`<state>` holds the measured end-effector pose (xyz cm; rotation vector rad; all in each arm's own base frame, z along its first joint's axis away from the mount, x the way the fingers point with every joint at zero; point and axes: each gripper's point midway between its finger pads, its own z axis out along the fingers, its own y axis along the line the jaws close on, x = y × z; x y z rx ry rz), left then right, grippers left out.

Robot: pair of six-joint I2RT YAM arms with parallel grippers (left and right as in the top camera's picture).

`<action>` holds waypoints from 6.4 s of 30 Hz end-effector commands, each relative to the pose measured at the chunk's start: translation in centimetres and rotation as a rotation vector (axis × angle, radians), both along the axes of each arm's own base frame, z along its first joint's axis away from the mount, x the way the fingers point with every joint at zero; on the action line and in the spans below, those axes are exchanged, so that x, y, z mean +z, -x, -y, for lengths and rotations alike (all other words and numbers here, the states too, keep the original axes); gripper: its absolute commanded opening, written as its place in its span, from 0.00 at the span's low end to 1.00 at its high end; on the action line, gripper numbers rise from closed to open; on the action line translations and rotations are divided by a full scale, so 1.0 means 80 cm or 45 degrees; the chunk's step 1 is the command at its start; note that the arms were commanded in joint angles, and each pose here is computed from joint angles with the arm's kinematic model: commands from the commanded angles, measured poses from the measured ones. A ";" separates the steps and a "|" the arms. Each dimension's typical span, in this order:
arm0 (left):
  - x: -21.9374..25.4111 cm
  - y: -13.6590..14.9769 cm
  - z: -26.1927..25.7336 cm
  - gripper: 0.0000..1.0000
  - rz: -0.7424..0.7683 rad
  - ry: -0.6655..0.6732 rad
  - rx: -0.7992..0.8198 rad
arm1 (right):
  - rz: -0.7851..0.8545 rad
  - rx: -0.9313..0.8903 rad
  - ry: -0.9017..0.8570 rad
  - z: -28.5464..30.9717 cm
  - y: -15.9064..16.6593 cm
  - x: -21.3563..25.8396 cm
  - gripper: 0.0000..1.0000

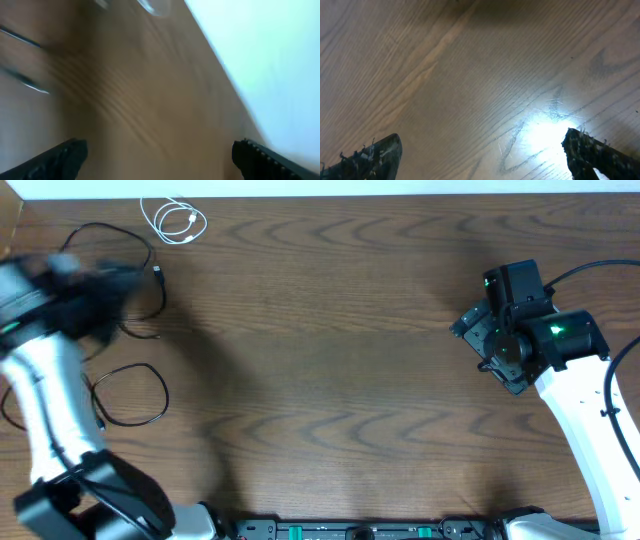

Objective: Untangle cables

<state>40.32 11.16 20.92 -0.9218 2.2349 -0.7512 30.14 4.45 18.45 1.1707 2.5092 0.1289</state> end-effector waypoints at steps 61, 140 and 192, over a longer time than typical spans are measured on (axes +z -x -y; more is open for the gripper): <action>0.067 0.264 0.200 0.98 -0.150 -0.815 -0.702 | 0.005 0.009 0.028 0.003 0.001 0.001 0.99; 0.067 0.264 0.200 0.98 -0.150 -0.815 -0.702 | 0.364 0.527 0.415 0.029 0.026 0.109 0.99; 0.068 0.264 0.200 0.98 -0.150 -0.815 -0.702 | 0.549 0.510 0.427 0.047 0.091 0.159 0.99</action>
